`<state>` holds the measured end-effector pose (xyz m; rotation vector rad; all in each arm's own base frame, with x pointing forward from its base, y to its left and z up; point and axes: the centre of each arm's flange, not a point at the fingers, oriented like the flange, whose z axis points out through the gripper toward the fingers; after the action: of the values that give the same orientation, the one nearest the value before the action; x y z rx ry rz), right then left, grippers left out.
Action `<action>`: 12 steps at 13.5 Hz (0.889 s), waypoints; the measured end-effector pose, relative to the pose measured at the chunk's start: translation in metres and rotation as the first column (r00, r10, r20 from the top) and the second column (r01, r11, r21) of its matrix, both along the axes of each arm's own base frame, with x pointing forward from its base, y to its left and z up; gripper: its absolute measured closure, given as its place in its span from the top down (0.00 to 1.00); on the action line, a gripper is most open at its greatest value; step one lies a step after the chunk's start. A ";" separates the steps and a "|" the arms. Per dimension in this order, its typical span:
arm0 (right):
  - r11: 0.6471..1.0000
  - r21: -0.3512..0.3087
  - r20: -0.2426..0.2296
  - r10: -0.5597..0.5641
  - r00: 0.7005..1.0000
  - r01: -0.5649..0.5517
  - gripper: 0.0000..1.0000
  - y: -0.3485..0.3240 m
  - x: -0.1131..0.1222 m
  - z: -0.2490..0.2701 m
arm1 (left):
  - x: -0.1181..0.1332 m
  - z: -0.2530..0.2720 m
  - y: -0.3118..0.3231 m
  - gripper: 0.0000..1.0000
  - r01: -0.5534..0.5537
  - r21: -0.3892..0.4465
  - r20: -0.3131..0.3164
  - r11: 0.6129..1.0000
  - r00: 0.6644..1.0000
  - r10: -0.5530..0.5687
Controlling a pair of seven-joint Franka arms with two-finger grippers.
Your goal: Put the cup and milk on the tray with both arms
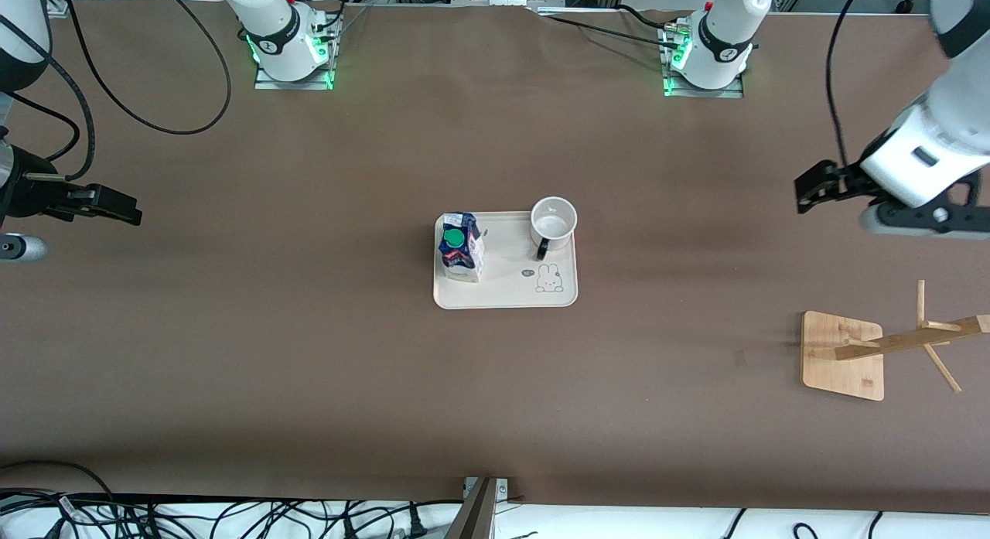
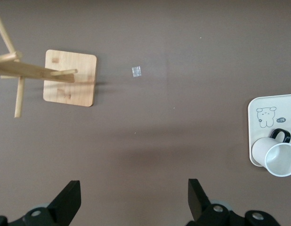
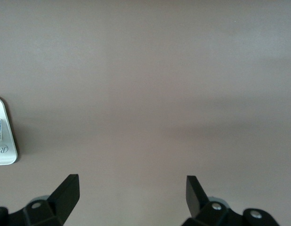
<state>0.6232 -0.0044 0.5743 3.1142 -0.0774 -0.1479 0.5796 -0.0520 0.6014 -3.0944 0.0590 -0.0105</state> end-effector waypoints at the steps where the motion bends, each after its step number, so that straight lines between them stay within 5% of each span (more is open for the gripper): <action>1: 1.000 0.000 0.000 0.000 1.000 0.000 1.00 0.000 0.000 0.000 | -0.008 0.000 0.004 1.00 -0.004 -0.001 0.029 1.000 1.000 0.004; 12: 1.000 0.002 -0.003 0.005 1.000 -0.005 1.00 0.003 0.002 -0.004 | -0.026 -0.017 0.030 1.00 -0.056 -0.032 0.019 0.998 0.998 0.057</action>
<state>0.6255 -0.0014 0.5702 3.1156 -0.0688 -0.1524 0.5535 -0.0217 0.5841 -3.1258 -0.0294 -0.0402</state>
